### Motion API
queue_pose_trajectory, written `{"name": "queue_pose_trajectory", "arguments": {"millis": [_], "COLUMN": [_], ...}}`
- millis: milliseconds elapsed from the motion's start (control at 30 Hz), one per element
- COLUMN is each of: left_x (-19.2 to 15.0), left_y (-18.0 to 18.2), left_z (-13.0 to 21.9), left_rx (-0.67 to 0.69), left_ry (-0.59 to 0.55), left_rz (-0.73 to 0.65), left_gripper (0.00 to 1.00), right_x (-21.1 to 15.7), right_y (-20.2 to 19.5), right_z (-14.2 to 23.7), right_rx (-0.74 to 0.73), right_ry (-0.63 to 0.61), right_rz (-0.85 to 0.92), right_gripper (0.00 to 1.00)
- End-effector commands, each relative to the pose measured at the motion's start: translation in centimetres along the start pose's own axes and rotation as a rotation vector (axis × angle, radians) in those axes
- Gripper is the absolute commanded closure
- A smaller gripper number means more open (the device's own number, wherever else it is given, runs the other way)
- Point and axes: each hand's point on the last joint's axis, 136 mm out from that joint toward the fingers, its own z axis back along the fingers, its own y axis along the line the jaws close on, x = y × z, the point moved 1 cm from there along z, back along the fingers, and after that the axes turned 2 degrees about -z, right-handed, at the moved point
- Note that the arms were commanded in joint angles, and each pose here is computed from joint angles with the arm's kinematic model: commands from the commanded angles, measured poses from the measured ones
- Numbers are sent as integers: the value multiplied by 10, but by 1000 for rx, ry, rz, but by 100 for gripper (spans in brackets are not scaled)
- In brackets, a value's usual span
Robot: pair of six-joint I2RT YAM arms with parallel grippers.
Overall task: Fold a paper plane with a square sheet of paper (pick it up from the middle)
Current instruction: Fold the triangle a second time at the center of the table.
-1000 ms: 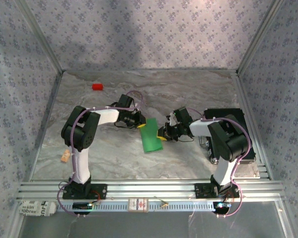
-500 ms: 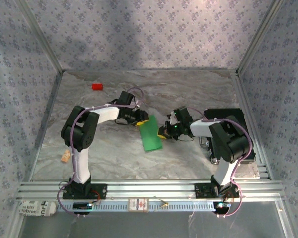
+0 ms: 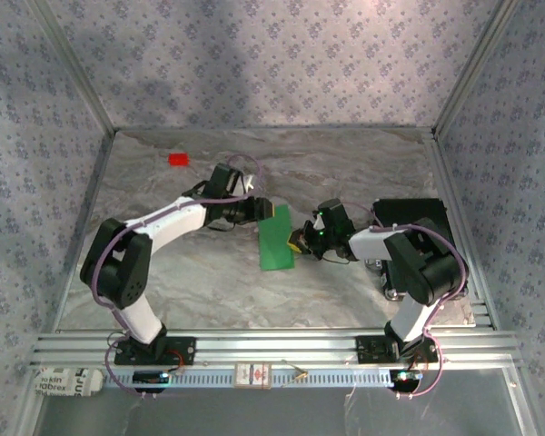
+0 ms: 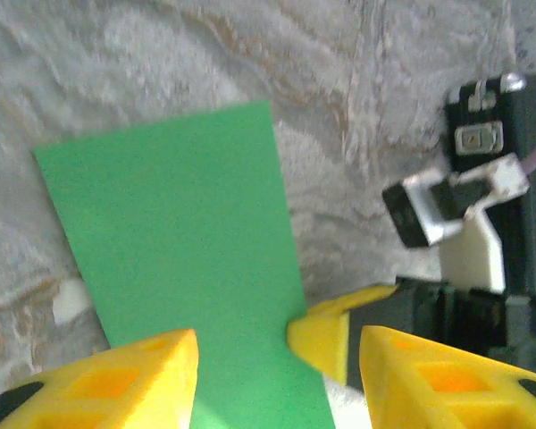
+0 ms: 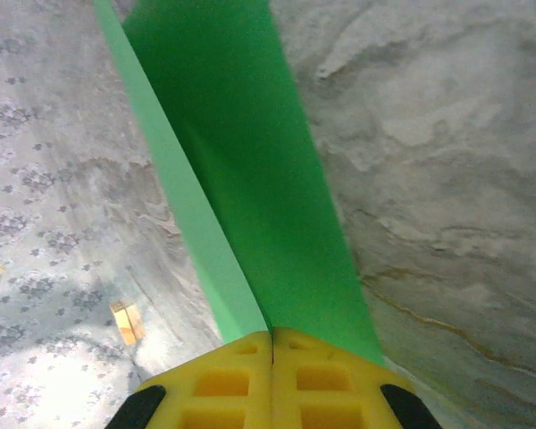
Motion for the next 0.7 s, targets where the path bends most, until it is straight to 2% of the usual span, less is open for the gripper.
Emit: {"name": "queue_pose_trajectory", "arguments": {"millis": [0,100,267,433,667], "left_x": [-12,-26,-48,-70,-99], "left_y": [2,-4,-14,-31,-44], "left_z": [3,6,11,15,2], "left_rx": [3,6,9,3,168], "left_ry": [-22,-41,-135,-243,-244], "left_rz": [-38,-106,-277,-508,-835], "left_gripper": [49,49,49,47,42], "right_x": [-2,-4,-4,-2,-1], "right_y": [12,15,20,18,17], "right_z": [-2,-3,-4,-6,-5], "right_rx": [39,33,22,6,3], "right_ry": [19,45,89,113,117], "right_rz": [2,41,118,130,129], "right_gripper": [96,91,83,84,86]}}
